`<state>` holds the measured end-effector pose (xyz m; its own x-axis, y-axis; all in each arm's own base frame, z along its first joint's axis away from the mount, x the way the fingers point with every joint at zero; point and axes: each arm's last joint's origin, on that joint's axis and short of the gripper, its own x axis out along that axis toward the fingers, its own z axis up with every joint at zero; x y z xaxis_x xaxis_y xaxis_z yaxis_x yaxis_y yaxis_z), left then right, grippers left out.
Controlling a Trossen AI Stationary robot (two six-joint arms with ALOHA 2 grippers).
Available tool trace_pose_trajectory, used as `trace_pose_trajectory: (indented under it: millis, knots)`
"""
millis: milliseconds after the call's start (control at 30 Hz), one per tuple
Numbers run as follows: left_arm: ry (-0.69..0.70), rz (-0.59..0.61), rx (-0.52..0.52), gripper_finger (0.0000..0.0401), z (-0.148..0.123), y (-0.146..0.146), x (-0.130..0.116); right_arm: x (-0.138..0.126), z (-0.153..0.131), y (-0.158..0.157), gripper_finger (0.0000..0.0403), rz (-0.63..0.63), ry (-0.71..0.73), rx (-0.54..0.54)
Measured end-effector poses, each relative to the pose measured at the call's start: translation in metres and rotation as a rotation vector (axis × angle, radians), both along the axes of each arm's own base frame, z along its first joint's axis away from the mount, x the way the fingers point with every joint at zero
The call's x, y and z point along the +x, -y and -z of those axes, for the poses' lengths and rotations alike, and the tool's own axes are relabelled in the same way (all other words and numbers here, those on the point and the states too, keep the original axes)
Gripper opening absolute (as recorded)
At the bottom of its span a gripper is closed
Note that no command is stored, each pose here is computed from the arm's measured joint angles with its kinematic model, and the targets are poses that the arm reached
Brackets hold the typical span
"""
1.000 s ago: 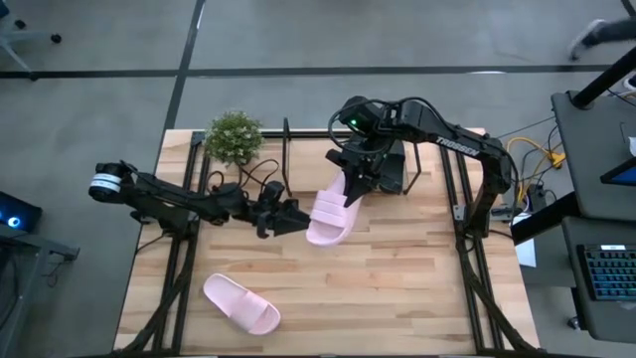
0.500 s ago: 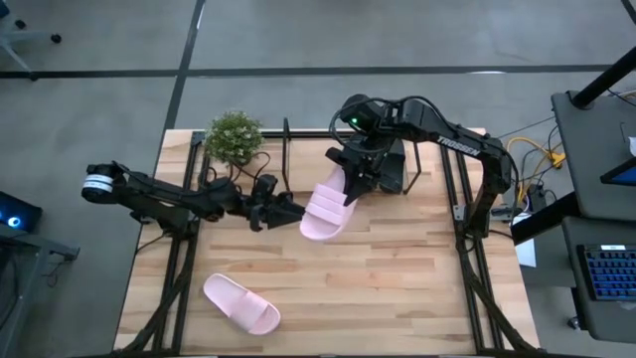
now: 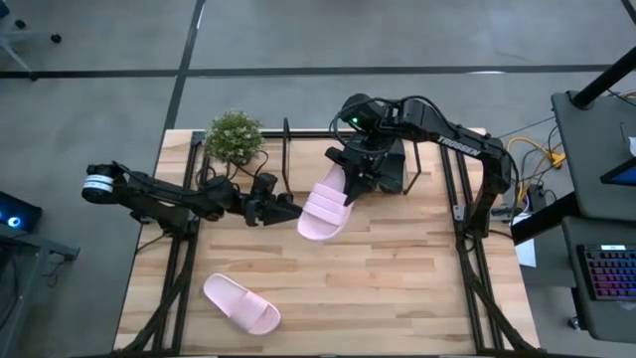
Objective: Pick and place slides into the shelf
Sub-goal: Put the top pink slipper on the shelf
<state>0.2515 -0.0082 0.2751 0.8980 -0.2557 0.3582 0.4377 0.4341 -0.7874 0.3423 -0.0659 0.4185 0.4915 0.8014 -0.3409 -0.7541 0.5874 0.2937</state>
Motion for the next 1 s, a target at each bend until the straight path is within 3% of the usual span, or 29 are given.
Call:
trace_pose_trajectory:
  millis: [400, 1000]
  knots:
    - [0.012, 0.063, -0.017, 0.0228, -0.009, 0.001, 0.003, 0.0, 0.0, 0.0, 0.0008, -0.009, 0.01, 0.0]
    - [-0.088, 0.084, -0.039, 0.0228, -0.003, 0.001, 0.014, 0.003, 0.0, 0.001, 0.0008, 0.0, 0.029, -0.01]
